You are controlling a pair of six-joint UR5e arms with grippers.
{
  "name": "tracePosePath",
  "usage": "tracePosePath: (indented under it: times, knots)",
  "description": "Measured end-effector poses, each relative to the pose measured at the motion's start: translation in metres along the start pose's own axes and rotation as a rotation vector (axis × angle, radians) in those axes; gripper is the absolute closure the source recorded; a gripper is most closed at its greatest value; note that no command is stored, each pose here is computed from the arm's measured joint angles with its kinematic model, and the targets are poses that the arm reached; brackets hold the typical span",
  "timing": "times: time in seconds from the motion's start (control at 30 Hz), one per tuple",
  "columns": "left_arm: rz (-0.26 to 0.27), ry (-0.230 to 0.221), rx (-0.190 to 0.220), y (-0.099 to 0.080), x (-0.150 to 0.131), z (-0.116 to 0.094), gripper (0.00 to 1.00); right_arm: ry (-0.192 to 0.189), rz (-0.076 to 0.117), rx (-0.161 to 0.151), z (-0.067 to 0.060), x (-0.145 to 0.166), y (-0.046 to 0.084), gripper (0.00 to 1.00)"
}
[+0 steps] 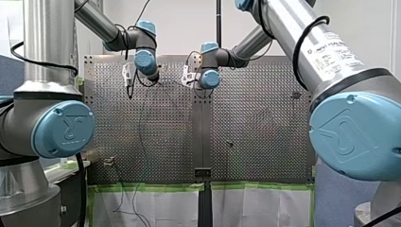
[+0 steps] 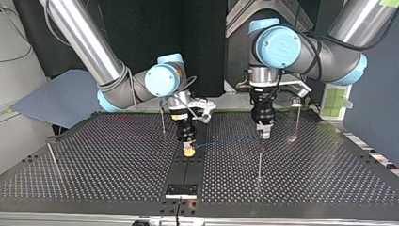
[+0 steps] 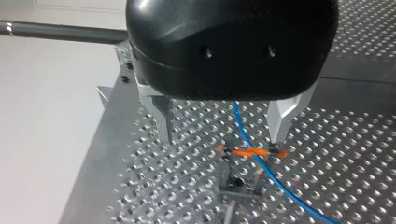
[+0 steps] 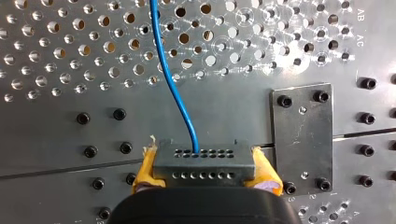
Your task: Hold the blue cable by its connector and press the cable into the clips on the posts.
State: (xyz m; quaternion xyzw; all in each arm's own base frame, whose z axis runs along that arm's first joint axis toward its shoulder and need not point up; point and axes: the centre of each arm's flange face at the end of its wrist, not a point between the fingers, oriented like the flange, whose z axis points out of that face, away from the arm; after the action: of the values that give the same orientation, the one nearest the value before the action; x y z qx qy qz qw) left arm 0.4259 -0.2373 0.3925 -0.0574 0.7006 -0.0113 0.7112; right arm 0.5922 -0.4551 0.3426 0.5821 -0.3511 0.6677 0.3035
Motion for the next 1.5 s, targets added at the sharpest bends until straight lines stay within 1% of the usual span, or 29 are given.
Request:
tracePosePath:
  times: [0.1,0.2,0.37,0.5,0.73,0.9,1.07,1.17,1.3,1.37,1.5]
  knots:
    - [-0.004,-0.006,0.023,-0.004,0.001,0.001,0.01,0.002,0.001,-0.001,0.000,0.000,0.000,1.00]
    - [0.003,0.014,0.041,-0.009,0.010,0.003,0.01,0.003,0.003,-0.002,0.000,0.000,0.001,1.00]
    - [0.014,0.055,0.055,-0.015,0.030,0.007,0.01,0.001,0.003,-0.002,0.001,0.000,0.002,1.00]
    - [0.013,0.060,0.057,-0.018,0.036,0.008,0.01,0.002,0.003,-0.001,0.000,0.000,0.000,1.00]
    - [-0.009,0.034,0.049,-0.021,0.025,0.014,0.01,0.002,0.003,0.000,0.000,-0.001,0.000,1.00]
    - [-0.023,0.011,0.056,-0.027,0.012,0.019,0.01,0.002,0.003,0.001,0.000,0.000,0.000,1.00]
    - [-0.039,0.000,0.064,-0.031,0.001,0.022,0.01,0.001,0.003,0.000,0.000,-0.001,0.000,1.00]
    - [-0.042,0.004,0.064,-0.034,-0.001,0.028,0.01,0.001,0.003,0.000,0.001,-0.001,0.000,1.00]
    - [-0.027,0.030,0.058,-0.038,0.002,0.039,0.01,0.000,0.002,-0.001,0.001,-0.001,0.001,1.00]
    - [-0.027,0.035,0.052,-0.039,0.004,0.045,0.01,0.000,0.001,-0.003,0.001,-0.001,0.002,1.00]
    - [-0.039,0.019,0.030,-0.042,-0.002,0.057,0.01,0.000,-0.001,-0.007,0.002,-0.001,0.005,1.00]
